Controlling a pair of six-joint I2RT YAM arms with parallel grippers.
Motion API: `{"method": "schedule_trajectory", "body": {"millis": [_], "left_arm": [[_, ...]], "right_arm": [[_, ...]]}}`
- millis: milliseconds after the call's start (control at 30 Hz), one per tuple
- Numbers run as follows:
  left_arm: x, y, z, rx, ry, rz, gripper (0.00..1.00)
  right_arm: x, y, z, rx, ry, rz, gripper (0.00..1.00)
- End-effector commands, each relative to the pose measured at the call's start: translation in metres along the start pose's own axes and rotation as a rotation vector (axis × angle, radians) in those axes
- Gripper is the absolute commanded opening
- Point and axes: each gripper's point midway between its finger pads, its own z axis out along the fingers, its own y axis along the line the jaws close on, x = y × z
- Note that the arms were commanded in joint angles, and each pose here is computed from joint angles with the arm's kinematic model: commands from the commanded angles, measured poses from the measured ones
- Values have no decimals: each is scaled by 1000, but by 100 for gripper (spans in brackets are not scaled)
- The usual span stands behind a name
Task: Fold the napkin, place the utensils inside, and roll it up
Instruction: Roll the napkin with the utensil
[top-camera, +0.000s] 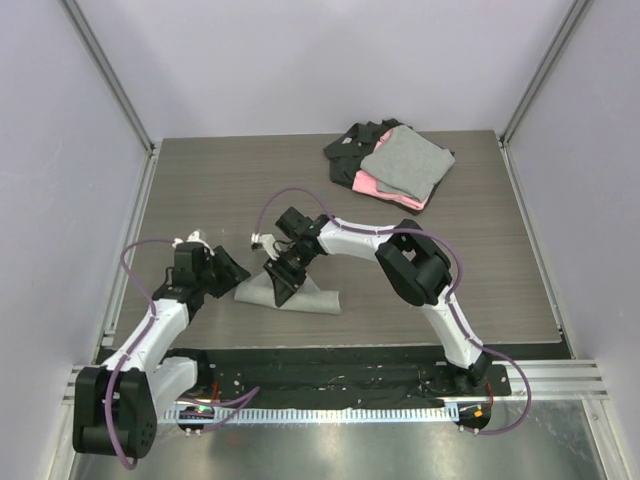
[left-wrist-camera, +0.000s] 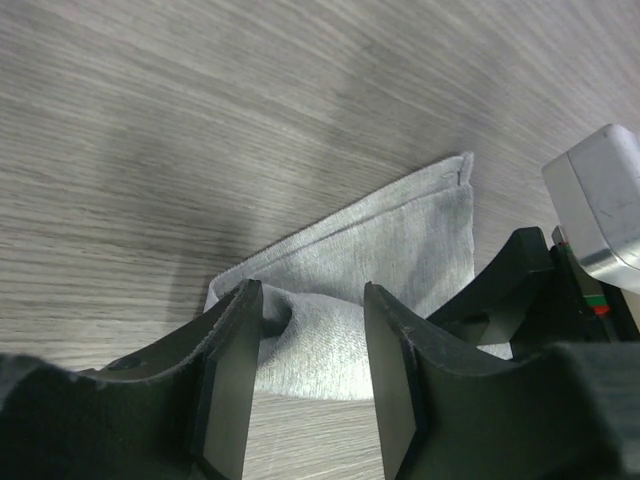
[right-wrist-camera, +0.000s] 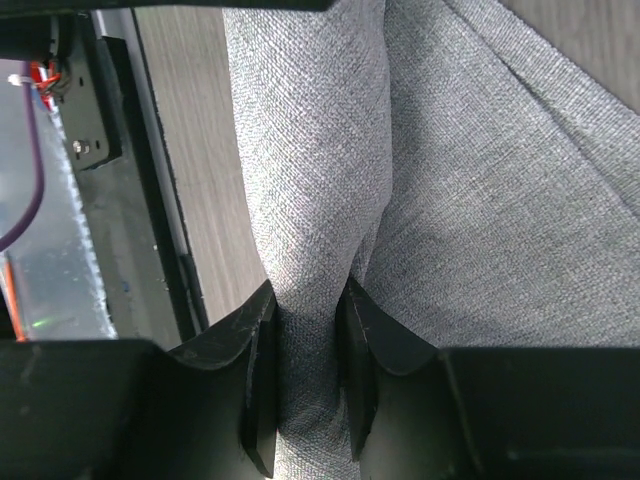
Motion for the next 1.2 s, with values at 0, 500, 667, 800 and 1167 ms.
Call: {"method": "schedule_trajectory", "body": {"millis": [0,500,667,800,1167], "left_arm": [[-1,-5,6,35,5,-10,46],[24,9,14,8,87,-58,0],[27,13,18,-11,120,-49,0],[30,13,20,-18,144,-50,0],[30,20,24,-101,204,-69,0]], "right_arm": [[47,-14,15,11,140,145,31],[17,-29,-10,116,46,135,45],[-18,-21,-43,230,-59,59,58],[-37,-10,-64,316,-157,-13,63],[-40,9,-66,799,-192,-458,72]]}}
